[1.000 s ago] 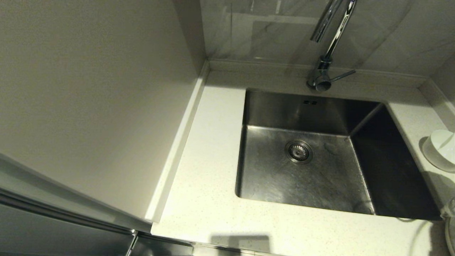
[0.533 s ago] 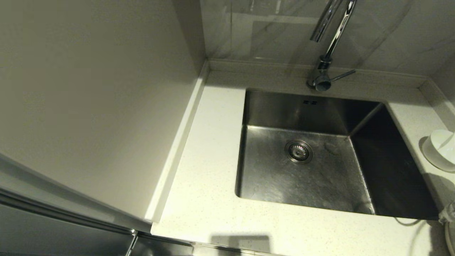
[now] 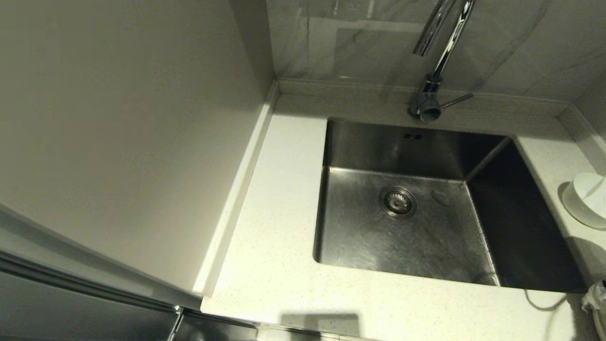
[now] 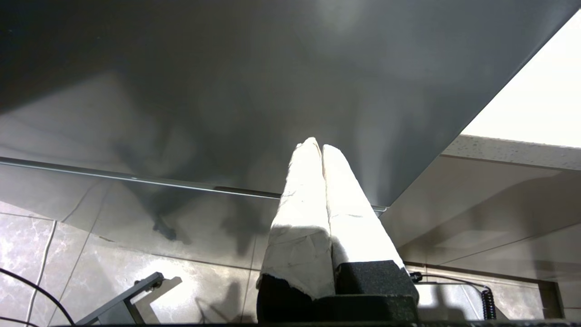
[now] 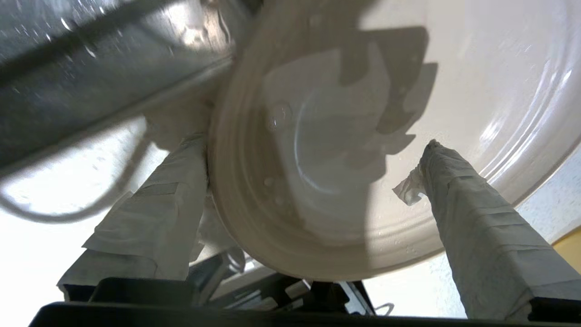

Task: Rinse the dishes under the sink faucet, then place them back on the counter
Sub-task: Put a plate into the sink

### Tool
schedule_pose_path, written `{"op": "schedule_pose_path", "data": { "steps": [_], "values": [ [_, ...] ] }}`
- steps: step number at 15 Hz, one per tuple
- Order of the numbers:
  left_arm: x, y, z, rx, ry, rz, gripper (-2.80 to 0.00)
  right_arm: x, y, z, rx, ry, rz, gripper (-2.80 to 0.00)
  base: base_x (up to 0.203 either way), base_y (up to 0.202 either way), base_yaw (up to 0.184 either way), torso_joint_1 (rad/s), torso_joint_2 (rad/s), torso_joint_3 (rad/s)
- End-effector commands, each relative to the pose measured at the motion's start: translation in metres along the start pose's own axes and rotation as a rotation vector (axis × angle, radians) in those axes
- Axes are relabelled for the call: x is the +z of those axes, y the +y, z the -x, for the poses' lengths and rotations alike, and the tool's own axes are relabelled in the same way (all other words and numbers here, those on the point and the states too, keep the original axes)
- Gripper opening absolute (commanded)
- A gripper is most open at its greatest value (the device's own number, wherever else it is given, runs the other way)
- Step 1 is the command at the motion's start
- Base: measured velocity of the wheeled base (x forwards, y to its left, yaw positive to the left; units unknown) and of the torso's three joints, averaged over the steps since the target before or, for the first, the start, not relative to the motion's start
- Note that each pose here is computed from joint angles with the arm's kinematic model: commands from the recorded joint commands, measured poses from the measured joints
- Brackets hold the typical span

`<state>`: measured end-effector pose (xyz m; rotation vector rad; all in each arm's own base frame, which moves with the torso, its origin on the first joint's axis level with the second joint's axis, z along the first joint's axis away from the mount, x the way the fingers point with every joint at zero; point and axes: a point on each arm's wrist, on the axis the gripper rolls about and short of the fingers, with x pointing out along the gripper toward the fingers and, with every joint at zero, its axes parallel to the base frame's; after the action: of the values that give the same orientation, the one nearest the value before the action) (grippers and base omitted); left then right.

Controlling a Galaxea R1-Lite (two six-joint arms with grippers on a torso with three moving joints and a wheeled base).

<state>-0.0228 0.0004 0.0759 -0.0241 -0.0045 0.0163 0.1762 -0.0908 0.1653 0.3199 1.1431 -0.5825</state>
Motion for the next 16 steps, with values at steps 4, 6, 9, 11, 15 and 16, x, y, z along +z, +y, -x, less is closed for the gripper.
{"op": "schedule_pose_path", "data": {
  "steps": [4,6,9,11,15,16],
  "values": [
    [0.0,0.0,0.0002,0.0,-0.003,0.001,-2.8,-0.0039,-0.0003,-0.0013,-0.001,0.015,0.01,0.0,0.0,0.0,0.0,0.0,0.0,0.0],
    [0.0,0.0,0.0002,0.0,-0.003,0.001,-2.8,-0.0045,-0.0003,-0.0018,0.0,0.018,0.022,-1.43,0.0,0.0,0.0,0.0,0.0,0.0],
    [0.0,0.0,0.0002,0.0,-0.003,0.001,-2.8,-0.0058,-0.0004,-0.0027,0.001,0.024,0.023,-2.8,0.0,0.0,0.0,0.0,0.0,0.0],
    [0.0,0.0,0.0002,0.0,-0.003,0.001,-2.8,-0.0059,-0.0003,-0.0031,0.001,0.027,0.023,-2.8,0.0,0.0,0.0,0.0,0.0,0.0],
    [0.0,0.0,0.0002,0.0,-0.003,0.001,-2.8,-0.0053,-0.0002,-0.0032,0.001,0.026,0.022,-2.8,0.0,0.0,0.0,0.0,0.0,0.0],
    [0.0,0.0,0.0002,0.0,-0.003,0.001,-2.8,-0.0039,-0.0002,-0.0023,0.002,0.02,0.022,-2.8,0.0,0.0,0.0,0.0,0.0,0.0]
  ]
}}
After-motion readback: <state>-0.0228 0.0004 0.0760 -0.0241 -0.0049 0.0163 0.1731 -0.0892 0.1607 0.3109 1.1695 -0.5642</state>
